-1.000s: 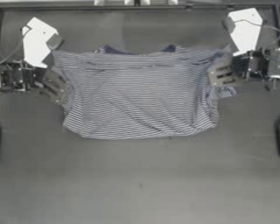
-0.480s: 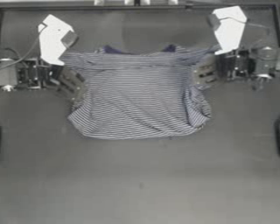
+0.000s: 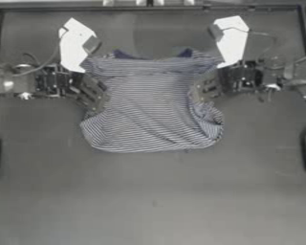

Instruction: Fold shirt

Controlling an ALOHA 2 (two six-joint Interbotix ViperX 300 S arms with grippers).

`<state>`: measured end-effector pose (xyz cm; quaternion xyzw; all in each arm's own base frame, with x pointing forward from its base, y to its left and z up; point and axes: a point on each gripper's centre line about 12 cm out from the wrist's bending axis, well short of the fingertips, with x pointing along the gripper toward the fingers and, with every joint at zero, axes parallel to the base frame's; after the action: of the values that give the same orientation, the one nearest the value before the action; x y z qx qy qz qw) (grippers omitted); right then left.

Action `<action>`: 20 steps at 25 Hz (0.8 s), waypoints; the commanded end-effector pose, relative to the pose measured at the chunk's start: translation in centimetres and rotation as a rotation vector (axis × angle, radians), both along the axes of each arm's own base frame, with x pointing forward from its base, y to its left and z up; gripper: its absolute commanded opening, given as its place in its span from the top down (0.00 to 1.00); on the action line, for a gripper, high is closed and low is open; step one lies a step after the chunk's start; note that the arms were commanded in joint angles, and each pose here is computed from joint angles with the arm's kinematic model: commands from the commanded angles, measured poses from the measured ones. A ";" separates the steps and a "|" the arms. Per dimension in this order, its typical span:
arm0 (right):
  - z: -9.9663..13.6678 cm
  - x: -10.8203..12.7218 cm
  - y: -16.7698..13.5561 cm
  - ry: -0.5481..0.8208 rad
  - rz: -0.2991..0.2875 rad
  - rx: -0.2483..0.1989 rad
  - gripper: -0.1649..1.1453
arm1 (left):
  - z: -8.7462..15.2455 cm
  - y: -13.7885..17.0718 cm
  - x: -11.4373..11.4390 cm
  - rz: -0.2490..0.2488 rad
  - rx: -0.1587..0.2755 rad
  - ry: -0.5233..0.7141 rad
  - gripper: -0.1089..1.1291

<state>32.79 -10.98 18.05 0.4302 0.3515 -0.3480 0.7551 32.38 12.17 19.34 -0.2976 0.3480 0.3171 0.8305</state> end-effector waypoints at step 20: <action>-2.0 2.2 0.3 -0.014 0.075 0.003 0.81 | -3.3 0.0 4.0 -0.078 -0.018 -0.110 0.67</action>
<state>34.62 -10.71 14.99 0.4196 0.3758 -0.3230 0.7605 35.70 12.01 14.59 -0.3064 0.3385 0.2715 0.8472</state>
